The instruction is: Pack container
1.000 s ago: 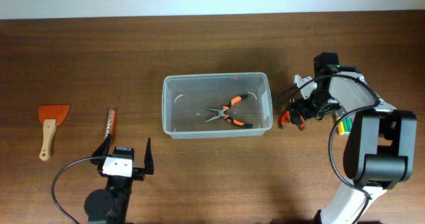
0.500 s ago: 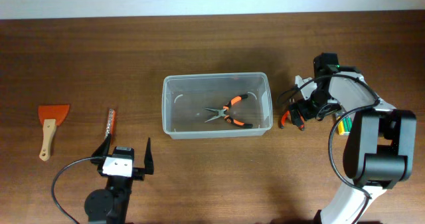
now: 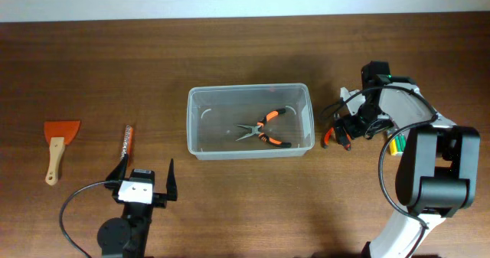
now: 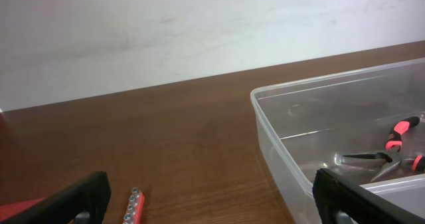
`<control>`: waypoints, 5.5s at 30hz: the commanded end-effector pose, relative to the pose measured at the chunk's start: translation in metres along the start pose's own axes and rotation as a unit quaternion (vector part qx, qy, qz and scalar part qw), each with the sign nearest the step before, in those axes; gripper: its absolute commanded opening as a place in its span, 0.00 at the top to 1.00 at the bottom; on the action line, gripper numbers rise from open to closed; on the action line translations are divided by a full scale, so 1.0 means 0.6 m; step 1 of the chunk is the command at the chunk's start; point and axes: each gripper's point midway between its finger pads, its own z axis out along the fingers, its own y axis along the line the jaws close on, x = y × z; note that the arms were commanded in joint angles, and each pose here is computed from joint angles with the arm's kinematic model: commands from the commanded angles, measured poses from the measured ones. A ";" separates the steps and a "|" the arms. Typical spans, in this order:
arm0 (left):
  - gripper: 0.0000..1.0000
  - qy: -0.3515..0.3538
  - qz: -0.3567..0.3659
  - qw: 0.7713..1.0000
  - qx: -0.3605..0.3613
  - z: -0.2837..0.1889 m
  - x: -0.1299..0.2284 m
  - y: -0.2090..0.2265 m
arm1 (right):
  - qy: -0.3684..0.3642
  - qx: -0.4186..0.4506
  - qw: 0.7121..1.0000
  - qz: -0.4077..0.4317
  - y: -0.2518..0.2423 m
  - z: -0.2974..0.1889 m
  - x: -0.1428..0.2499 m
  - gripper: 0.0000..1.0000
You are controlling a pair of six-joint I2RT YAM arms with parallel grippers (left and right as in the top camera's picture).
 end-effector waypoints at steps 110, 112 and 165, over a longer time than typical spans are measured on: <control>0.01 -0.001 -0.003 1.000 0.001 0.000 0.003 0.000 | 0.034 0.020 0.999 -0.008 0.028 0.036 -0.004 0.36; 0.01 -0.001 -0.003 1.000 0.001 0.000 0.003 0.000 | 0.033 0.020 0.999 -0.008 0.028 0.036 -0.004 0.39; 0.01 -0.001 -0.003 1.000 0.001 0.000 0.003 0.000 | 0.011 0.027 1.000 -0.007 0.016 -0.004 -0.040 0.88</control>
